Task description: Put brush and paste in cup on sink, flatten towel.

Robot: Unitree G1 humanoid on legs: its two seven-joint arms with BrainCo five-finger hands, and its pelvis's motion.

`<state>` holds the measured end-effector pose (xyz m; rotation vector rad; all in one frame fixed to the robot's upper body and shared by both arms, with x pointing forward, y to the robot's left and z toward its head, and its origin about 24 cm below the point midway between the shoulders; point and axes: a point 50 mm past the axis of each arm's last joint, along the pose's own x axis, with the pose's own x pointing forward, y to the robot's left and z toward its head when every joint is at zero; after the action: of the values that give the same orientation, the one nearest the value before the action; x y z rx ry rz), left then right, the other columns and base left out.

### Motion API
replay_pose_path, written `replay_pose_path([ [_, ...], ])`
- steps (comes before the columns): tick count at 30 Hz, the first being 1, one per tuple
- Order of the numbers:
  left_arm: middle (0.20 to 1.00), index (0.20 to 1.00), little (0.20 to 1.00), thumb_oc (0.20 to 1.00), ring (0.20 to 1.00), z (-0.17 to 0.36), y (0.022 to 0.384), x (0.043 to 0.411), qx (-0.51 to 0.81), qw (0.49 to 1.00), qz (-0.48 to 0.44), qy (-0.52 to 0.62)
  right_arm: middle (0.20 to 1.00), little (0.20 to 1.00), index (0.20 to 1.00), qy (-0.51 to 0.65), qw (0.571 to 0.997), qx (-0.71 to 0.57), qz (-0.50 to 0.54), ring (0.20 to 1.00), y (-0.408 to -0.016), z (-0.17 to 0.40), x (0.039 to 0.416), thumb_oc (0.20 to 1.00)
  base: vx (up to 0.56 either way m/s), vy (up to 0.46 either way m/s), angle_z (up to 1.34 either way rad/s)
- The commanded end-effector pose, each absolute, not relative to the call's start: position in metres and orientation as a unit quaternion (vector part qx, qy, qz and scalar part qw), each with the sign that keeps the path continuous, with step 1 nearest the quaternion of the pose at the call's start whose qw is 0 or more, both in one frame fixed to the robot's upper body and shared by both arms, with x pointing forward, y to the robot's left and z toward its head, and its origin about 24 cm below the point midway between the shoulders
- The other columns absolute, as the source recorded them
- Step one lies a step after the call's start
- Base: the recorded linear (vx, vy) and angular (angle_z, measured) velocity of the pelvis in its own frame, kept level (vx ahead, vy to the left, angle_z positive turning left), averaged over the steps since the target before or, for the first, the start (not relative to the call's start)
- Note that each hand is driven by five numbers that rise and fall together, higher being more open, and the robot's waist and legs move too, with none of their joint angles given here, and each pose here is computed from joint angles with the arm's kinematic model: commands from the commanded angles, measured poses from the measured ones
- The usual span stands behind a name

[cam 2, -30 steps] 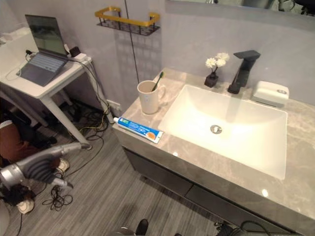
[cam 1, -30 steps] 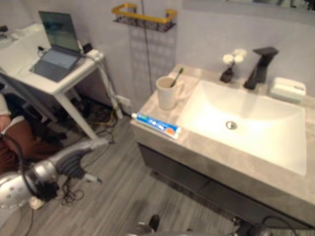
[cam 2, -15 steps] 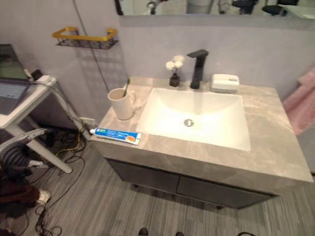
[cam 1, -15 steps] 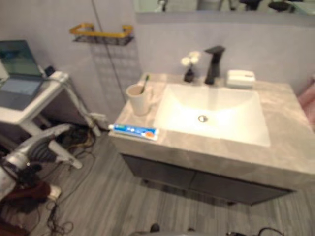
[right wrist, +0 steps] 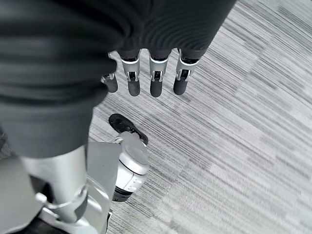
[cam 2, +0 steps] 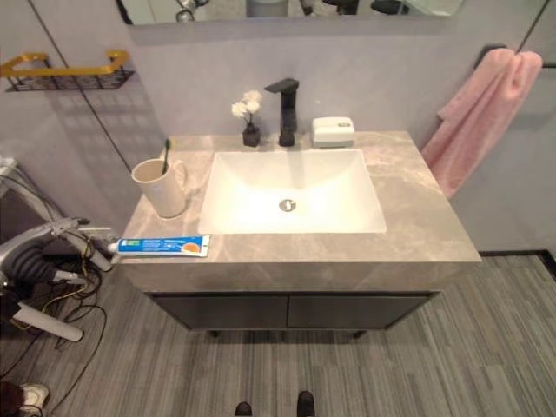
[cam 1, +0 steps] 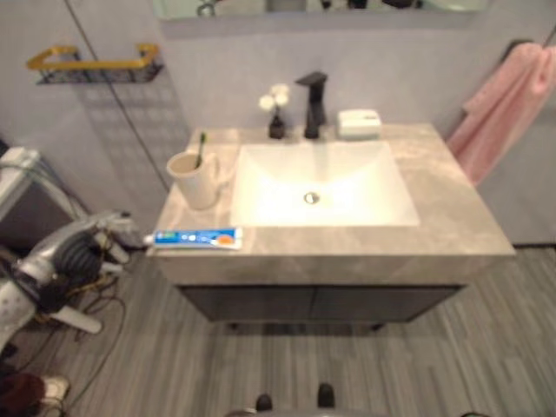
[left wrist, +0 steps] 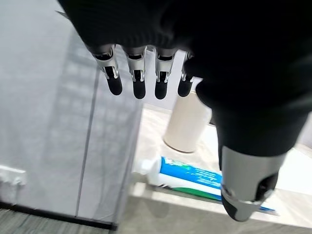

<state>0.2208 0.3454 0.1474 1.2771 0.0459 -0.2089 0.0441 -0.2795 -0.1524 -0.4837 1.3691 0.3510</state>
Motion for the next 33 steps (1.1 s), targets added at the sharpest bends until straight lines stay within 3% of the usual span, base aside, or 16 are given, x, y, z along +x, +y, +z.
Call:
replay_pose_path([
  [1, 1.0, 1.0, 1.0, 1.0, 1.0, 0.191, 0.353, 0.233, 0.644, 0.762, -0.064, -0.017, 1.0, 1.0, 1.0, 0.617, 0.737, -0.221, 0.165, 1.0, -0.275, -0.153, 0.056, 1.0, 0.0, 0.069, -0.37],
  [15, 1.0, 1.0, 1.0, 1.0, 1.0, 0.211, 0.348, 0.233, 0.702, 0.706, -0.1, -0.008, 1.0, 1.0, 1.0, 0.629, 0.732, -0.21, 0.156, 1.0, -0.286, -0.15, 0.045, 1.0, 0.02, 0.067, -0.22],
  [33, 1.0, 1.0, 1.0, 1.0, 1.0, 0.209, 0.336, 0.249, 0.713, 0.689, -0.126, -0.016, 1.0, 1.0, 1.0, 0.611, 0.751, -0.207, 0.137, 1.0, -0.295, -0.144, 0.05, 1.0, 0.0, 0.011, 0.0],
])
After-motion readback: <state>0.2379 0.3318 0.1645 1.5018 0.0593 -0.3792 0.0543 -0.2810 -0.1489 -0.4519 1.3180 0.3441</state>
